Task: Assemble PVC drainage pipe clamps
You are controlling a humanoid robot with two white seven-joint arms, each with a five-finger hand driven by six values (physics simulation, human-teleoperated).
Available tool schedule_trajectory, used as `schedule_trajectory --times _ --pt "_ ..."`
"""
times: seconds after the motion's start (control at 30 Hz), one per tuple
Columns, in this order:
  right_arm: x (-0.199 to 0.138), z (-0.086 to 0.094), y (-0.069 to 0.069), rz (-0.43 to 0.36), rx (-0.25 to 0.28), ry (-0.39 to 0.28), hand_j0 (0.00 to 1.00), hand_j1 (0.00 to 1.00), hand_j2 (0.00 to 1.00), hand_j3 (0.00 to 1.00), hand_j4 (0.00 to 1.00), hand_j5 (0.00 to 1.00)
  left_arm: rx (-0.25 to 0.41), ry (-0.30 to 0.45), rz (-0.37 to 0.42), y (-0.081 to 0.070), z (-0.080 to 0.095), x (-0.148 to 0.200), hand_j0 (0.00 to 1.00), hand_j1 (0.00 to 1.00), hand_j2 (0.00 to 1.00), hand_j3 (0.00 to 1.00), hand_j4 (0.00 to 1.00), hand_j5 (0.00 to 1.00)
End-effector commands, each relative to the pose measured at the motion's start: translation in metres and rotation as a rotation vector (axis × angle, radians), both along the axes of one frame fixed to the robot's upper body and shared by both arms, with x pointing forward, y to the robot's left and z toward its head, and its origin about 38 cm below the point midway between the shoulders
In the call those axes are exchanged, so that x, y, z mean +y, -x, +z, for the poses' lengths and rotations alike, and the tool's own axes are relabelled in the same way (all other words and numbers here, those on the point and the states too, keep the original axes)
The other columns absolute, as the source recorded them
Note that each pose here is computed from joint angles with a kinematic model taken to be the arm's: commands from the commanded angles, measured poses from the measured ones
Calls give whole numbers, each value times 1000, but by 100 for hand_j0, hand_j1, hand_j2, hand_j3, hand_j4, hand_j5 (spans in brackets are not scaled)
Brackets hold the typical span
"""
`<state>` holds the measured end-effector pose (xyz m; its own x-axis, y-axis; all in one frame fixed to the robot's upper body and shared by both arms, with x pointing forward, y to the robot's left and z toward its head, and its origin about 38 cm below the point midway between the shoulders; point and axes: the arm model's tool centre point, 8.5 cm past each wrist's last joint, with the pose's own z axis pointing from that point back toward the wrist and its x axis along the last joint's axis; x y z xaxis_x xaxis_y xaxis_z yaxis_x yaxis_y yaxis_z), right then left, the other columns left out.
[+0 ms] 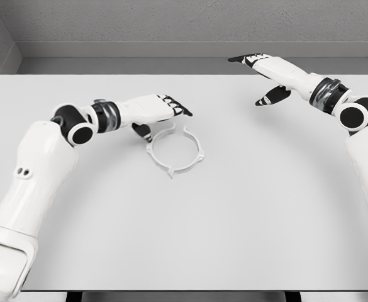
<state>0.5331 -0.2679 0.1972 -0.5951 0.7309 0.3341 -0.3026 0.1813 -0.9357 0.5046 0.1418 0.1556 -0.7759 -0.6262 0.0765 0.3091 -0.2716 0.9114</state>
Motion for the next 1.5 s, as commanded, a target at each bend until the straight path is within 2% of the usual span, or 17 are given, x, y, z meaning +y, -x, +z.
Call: schedule_trajectory --times 0.0,0.23,0.33,0.43,0.57,0.63,0.7,0.73,0.77,0.87,0.9,0.97,1.07,1.13,1.27,1.43,1.47 --pt "-1 1 0 -3 0 -8 100 100 100 100 100 100 4 11 -12 1 0 -8 100 100 100 100 100 100" --pt "-1 1 0 -3 0 -9 100 100 100 100 100 100 5 10 -16 2 -1 -10 100 100 100 100 100 100" --pt "0 1 0 -2 -2 -9 100 100 100 100 100 100 -24 -5 14 -7 12 8 100 100 100 100 100 100" --pt "4 -5 2 10 16 -1 100 100 100 100 100 100 -62 -20 106 -18 32 59 100 100 100 100 100 100" --pt "14 -37 12 46 82 68 100 100 100 100 100 100 -90 -65 231 -19 51 139 100 100 100 100 100 100" --pt "19 -41 14 64 91 87 100 100 100 100 100 100 -91 -11 275 -15 66 175 100 100 100 100 100 100" --pt "47 -59 23 157 120 168 100 100 100 100 100 100 -89 -7 286 -13 68 184 100 100 100 100 100 100" --pt "55 -59 26 182 114 178 100 100 100 100 100 100 -84 1 283 -12 66 183 100 100 100 100 100 100" --pt "64 -44 29 212 59 173 100 100 100 100 100 100 -77 13 280 -11 64 182 100 100 100 100 100 100" --pt "60 -26 76 299 -56 202 100 100 100 100 100 100 -80 34 276 -12 68 181 100 100 100 100 100 100" --pt "49 -20 76 274 -64 179 100 100 100 100 100 100 -80 36 276 -12 68 181 100 100 100 100 100 100" --pt "30 -15 74 236 -70 186 100 100 100 100 100 100 -77 46 271 -11 68 180 100 100 100 100 100 100" --pt "27 -13 73 227 -75 183 100 100 100 100 100 100 -82 76 265 -12 74 179 100 100 100 100 100 100" --pt "17 -2 71 197 -98 172 100 100 100 100 100 100 -78 77 262 -11 72 178 100 100 100 100 100 100" --pt "27 13 91 257 -165 199 100 100 100 100 100 100 -77 74 264 -10 72 180 100 100 100 100 100 100" --pt "50 9 100 324 -169 196 100 100 100 100 100 100 -78 75 265 -10 72 180 100 100 100 100 100 100" --pt "62 2 104 354 -155 193 100 100 100 100 100 100 -77 74 264 -10 72 180 100 100 100 100 100 100"
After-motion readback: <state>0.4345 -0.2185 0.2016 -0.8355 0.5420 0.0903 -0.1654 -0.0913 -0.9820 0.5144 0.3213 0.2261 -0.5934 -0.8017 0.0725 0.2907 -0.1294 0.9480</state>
